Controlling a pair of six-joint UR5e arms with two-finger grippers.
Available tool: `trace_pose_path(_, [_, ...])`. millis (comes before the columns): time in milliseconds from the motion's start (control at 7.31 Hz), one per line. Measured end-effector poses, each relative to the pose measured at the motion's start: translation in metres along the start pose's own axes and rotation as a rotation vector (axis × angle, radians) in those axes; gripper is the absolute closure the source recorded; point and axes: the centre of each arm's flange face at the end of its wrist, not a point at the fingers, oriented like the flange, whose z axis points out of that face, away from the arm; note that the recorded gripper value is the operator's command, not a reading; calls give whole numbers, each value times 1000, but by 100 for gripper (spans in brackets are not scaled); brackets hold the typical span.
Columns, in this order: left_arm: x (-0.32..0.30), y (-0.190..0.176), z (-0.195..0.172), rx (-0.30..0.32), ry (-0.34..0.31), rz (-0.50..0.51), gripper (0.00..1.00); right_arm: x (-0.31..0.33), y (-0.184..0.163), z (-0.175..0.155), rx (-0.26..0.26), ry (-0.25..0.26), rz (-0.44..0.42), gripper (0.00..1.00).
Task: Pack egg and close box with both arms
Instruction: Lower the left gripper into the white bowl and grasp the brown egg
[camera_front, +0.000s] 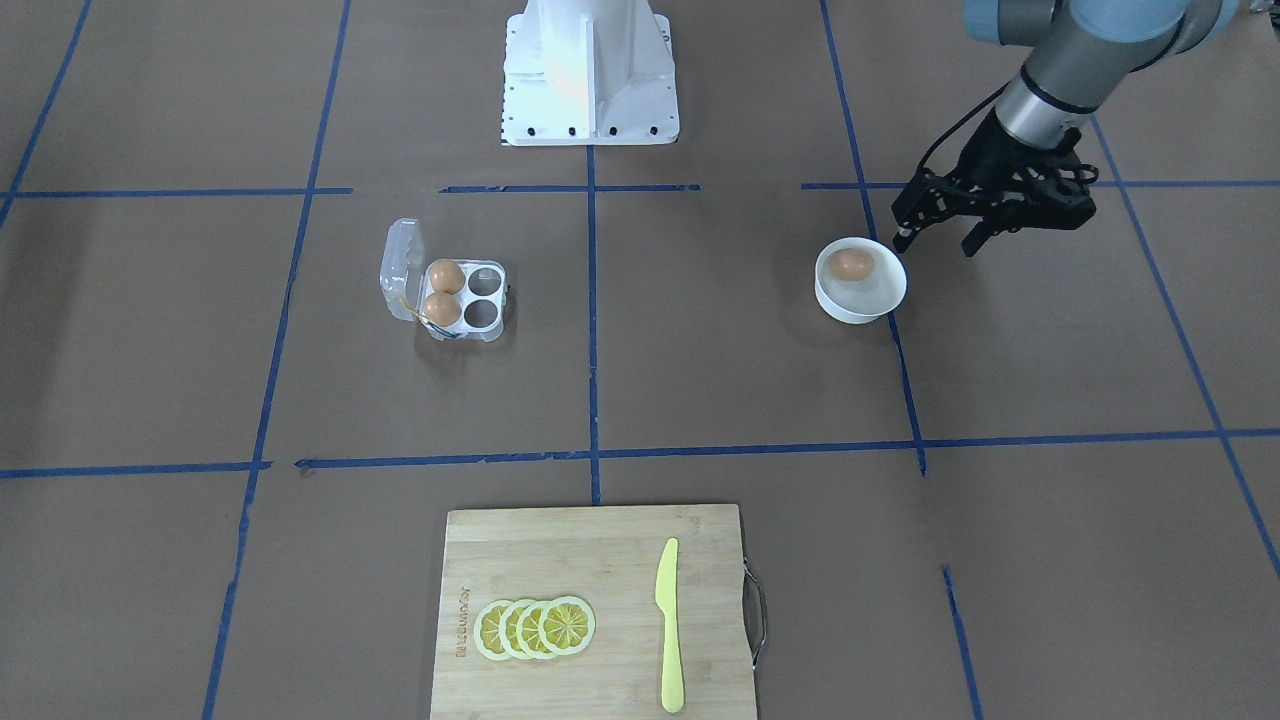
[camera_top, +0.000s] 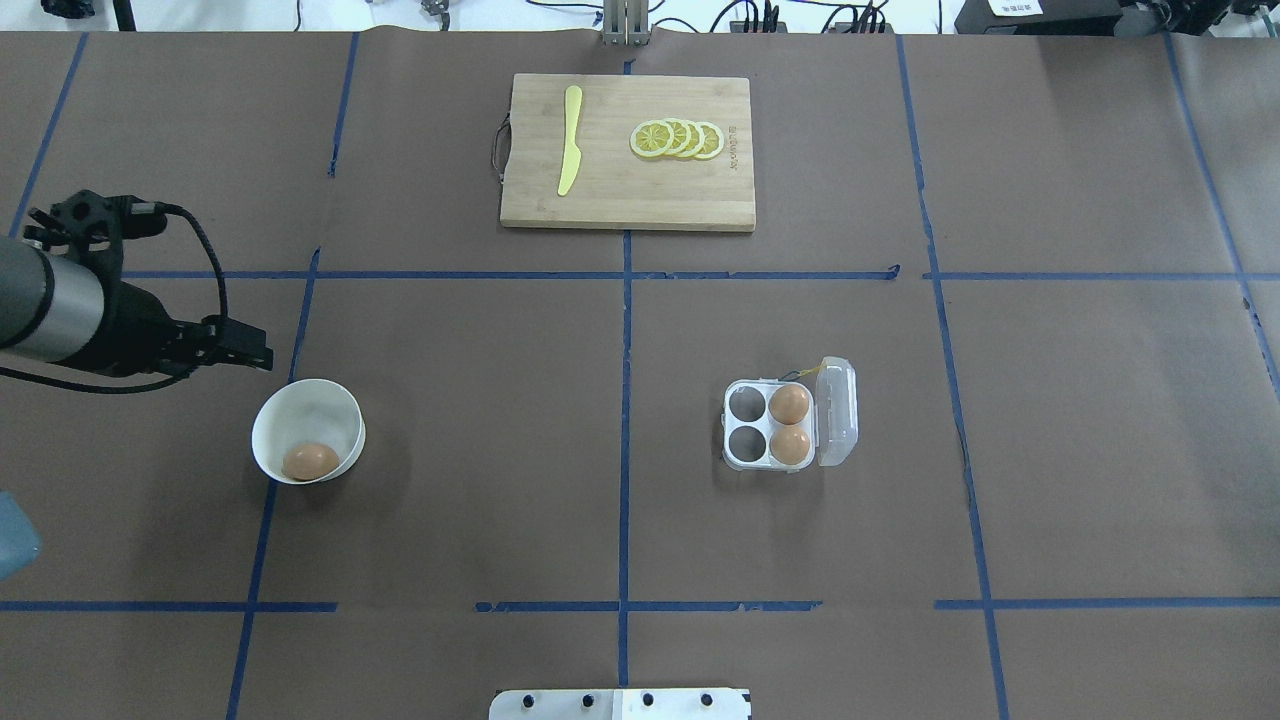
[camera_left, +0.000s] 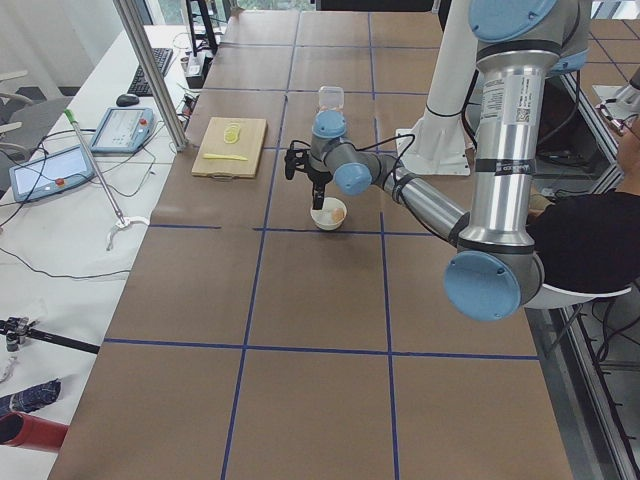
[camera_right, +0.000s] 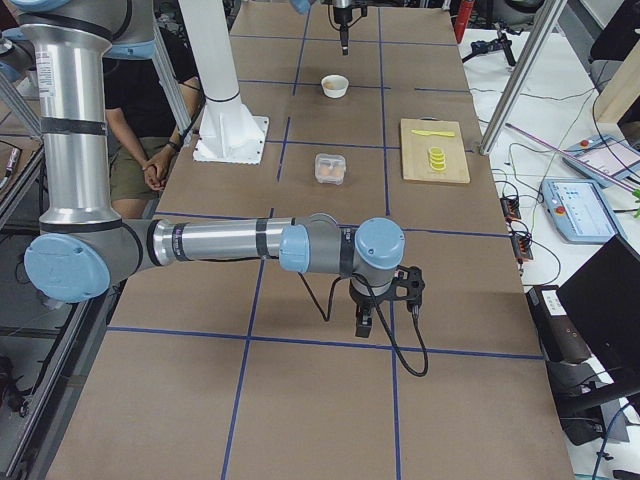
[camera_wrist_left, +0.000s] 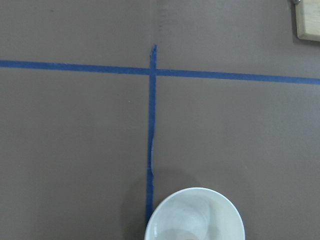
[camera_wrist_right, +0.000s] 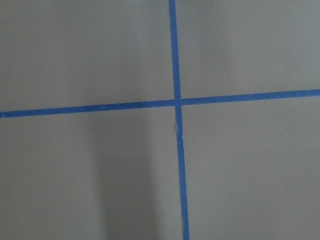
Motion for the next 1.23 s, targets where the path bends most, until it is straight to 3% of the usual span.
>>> trace_pose_path(547, [24,22,58,-17,-54,-8,3,1,0,1,-1,0,0,0])
trace_pose_path(1231, [21,39,89,-62,-92,5,9,1,0,1,-1,0,0,0])
